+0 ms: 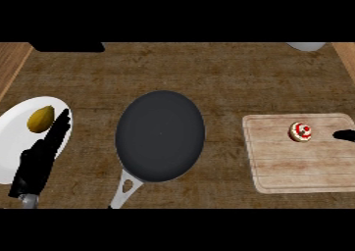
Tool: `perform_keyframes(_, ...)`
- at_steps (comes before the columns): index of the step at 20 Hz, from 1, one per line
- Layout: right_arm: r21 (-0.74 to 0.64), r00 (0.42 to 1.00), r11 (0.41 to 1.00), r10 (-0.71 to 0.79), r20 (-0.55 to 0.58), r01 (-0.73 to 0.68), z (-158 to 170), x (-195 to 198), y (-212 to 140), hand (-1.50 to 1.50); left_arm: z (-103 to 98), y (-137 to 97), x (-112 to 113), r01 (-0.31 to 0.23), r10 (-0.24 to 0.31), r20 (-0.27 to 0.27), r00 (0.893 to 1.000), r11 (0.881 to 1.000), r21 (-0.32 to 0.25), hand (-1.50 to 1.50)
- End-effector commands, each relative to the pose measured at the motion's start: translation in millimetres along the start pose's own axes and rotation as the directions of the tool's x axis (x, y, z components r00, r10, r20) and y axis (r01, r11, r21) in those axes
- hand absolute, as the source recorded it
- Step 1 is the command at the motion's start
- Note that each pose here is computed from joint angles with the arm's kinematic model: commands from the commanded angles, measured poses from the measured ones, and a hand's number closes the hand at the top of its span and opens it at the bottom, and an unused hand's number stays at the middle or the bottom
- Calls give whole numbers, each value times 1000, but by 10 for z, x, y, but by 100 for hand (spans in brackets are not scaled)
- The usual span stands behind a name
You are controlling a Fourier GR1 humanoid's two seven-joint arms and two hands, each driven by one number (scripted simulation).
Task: Pick the cupcake from the cutting board and place it in the pan
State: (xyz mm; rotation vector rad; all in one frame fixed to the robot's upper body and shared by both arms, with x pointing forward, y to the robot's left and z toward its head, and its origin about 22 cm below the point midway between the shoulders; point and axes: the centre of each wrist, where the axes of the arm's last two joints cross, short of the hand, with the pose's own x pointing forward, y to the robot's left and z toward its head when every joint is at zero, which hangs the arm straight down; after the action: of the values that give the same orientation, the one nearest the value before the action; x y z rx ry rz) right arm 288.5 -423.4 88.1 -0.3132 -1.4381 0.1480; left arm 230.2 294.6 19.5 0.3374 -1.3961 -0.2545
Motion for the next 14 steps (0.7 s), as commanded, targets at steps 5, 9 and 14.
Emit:
perform_keyframes(5, 198, 914, 896, 406, 0, -398, -30, 174, -635, -150, -2, -105, -50, 15, -15, 27, 1000, 1000, -16, 0)
perform_keyframes(9, 330, 865, 813, 502, 19, -479, -273, 571, -538, -150, 9, -307, -8, -22, 22, 1, 1000, 999, -44, 0)
perform_keyframes(14, 494, 853, 723, 517, 78, -483, -488, 808, -470, -150, -118, -120, 57, -6, 6, -6, 1000, 1000, -28, 0)
